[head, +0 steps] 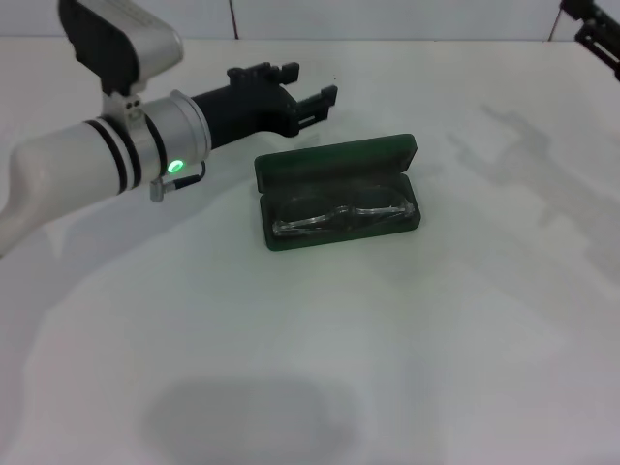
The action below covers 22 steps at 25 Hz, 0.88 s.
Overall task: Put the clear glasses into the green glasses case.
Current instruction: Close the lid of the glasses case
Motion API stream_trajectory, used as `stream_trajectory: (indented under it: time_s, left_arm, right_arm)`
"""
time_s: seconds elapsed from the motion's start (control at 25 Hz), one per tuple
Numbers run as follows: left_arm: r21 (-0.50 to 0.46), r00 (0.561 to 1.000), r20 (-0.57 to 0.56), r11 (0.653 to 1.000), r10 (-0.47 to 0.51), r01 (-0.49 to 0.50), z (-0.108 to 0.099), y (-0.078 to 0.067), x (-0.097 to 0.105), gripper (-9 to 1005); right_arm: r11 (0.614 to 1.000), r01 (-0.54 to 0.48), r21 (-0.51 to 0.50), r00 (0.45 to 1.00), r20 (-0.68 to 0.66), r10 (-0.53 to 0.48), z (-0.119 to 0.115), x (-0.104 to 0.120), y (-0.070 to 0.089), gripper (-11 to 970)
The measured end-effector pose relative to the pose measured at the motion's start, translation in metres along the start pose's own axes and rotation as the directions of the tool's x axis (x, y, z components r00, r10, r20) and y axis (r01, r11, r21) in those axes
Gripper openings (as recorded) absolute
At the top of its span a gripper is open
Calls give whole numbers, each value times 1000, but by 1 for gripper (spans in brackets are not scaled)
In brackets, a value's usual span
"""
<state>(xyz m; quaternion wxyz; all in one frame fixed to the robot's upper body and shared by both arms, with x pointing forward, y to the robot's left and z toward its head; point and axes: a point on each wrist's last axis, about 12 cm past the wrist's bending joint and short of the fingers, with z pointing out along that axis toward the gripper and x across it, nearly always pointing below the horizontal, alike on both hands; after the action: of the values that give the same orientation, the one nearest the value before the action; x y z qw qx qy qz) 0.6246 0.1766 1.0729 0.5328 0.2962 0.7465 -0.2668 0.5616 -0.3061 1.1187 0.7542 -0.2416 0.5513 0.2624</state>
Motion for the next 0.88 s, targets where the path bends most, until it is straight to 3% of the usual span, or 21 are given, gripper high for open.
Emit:
stream_trajectory:
  time_s: [0.12, 0.32, 0.88]
  left_arm:
    - [12, 999, -35, 1000, 15, -14, 3, -5, 4, 638]
    - [34, 997, -69, 999, 17, -15, 6, -11, 9, 638]
    - [89, 991, -132, 996, 27, -15, 2, -23, 27, 638]
  right_arm:
    - [1000, -9, -8, 1000, 0, 9, 3, 2, 2, 641]
    - [1000, -12, -23, 1000, -6, 12, 7, 3, 3, 756]
    - [999, -10, -34, 1000, -14, 9, 8, 3, 4, 754]
